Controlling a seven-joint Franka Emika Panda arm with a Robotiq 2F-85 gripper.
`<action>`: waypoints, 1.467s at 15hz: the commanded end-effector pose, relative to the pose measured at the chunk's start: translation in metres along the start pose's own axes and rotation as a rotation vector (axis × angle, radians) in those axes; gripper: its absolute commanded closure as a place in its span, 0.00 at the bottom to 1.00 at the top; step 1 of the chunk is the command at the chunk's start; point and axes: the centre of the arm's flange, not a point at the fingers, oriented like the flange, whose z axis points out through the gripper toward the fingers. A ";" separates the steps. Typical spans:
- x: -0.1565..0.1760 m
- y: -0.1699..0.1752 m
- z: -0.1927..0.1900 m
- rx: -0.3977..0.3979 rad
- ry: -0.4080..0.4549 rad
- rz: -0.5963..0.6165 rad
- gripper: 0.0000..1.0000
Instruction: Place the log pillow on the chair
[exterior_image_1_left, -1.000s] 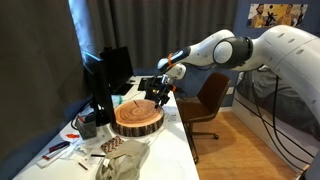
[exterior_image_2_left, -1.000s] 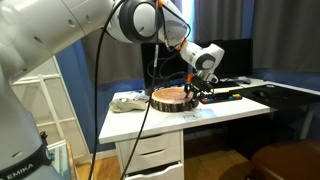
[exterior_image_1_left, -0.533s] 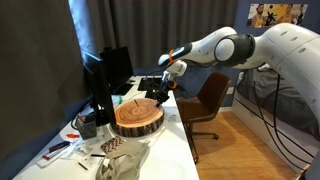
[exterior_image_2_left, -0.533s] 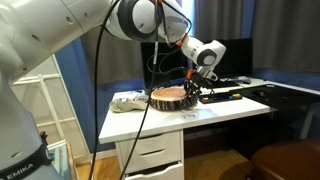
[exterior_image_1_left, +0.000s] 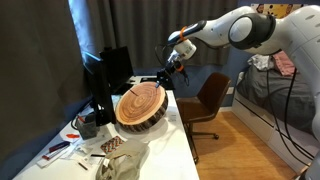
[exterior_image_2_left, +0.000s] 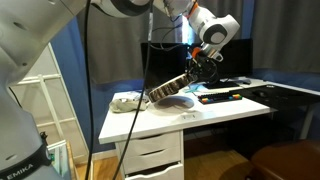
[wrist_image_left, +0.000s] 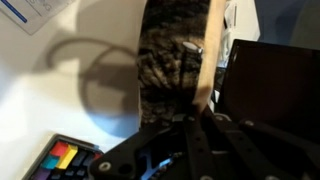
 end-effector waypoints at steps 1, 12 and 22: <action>-0.038 -0.010 -0.053 0.159 0.109 -0.037 0.96; -0.066 0.083 -0.107 0.432 0.434 0.077 0.93; -0.065 0.103 -0.129 0.502 0.562 0.151 0.98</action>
